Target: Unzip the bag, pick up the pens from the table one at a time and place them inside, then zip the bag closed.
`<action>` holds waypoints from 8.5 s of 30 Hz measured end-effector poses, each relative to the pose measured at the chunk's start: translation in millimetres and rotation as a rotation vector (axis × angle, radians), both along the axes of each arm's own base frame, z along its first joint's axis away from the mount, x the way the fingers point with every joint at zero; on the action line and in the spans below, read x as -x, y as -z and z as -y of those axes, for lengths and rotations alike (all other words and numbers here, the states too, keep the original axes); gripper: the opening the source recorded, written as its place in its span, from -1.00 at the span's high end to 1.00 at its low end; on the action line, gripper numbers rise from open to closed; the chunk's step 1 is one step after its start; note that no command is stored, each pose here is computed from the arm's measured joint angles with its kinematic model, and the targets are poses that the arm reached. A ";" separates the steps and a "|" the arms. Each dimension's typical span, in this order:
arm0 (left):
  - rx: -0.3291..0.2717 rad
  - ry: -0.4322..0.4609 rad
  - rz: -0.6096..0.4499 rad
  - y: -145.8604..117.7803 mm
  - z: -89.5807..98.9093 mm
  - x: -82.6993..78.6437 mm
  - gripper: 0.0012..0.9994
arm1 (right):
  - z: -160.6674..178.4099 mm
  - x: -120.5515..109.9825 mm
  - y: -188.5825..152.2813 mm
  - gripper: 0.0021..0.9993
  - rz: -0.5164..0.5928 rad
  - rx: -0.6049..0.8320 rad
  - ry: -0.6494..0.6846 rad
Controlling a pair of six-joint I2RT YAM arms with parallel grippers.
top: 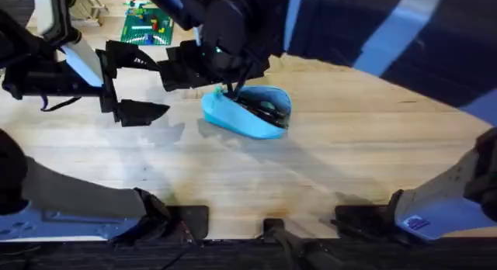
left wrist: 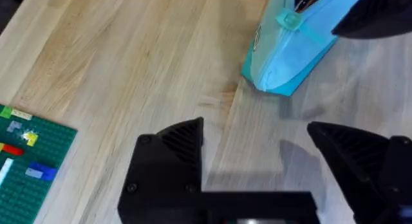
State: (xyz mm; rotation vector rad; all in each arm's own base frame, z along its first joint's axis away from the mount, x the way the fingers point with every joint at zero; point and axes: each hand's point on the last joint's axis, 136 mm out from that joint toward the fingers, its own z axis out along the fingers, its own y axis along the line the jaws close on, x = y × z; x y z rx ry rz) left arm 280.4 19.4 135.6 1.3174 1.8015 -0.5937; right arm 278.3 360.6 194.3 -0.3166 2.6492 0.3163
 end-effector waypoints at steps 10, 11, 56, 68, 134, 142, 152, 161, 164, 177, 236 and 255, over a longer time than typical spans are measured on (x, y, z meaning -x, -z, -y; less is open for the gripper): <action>0.001 0.000 -0.001 0.0 0.1 0.1 -0.99 | 0.5 -5.3 10.2 -0.99 0.010 0.042 0.026; 0.001 0.000 -0.001 0.0 0.1 0.1 -0.99 | 1.2 -6.2 9.9 -0.99 0.014 0.043 0.034; 0.006 0.000 -0.009 -0.5 1.0 1.6 -0.99 | -5.4 -6.9 58.3 -0.91 -0.029 0.144 0.045; 0.006 0.000 -0.010 -0.4 1.0 1.5 -0.99 | -8.1 -4.6 58.1 -0.87 -0.026 0.142 0.038; 0.006 0.000 -0.009 -0.5 1.0 1.5 -0.99 | -4.3 -16.9 62.9 0.83 0.048 0.221 -0.014; 0.006 0.000 -0.009 -0.5 1.1 1.6 -0.99 | -3.6 -16.7 63.1 0.87 0.049 0.227 -0.020; 0.006 0.000 -0.009 -0.5 1.0 1.5 -0.99 | 1.9 -11.4 54.5 0.92 0.037 0.276 -0.080; 0.009 0.000 -0.013 -0.6 1.4 2.2 -0.99 | 0.5 -17.4 28.0 0.95 0.083 0.280 -0.096; 0.011 0.000 -0.016 -0.9 1.8 2.7 -0.99 | 1.7 -17.1 27.6 0.94 0.084 0.289 -0.103; 0.033 0.065 -0.045 -3.7 21.1 9.9 -0.99 | 4.3 -15.6 28.4 0.94 0.078 0.305 -0.114; 0.247 0.283 -0.033 36.9 101.3 -17.6 -0.99 | 6.5 -14.9 28.9 0.94 0.074 0.314 -0.117; 0.245 0.286 -0.038 37.2 101.8 -16.7 0.92 | 8.5 -14.1 29.5 0.94 0.069 0.322 -0.117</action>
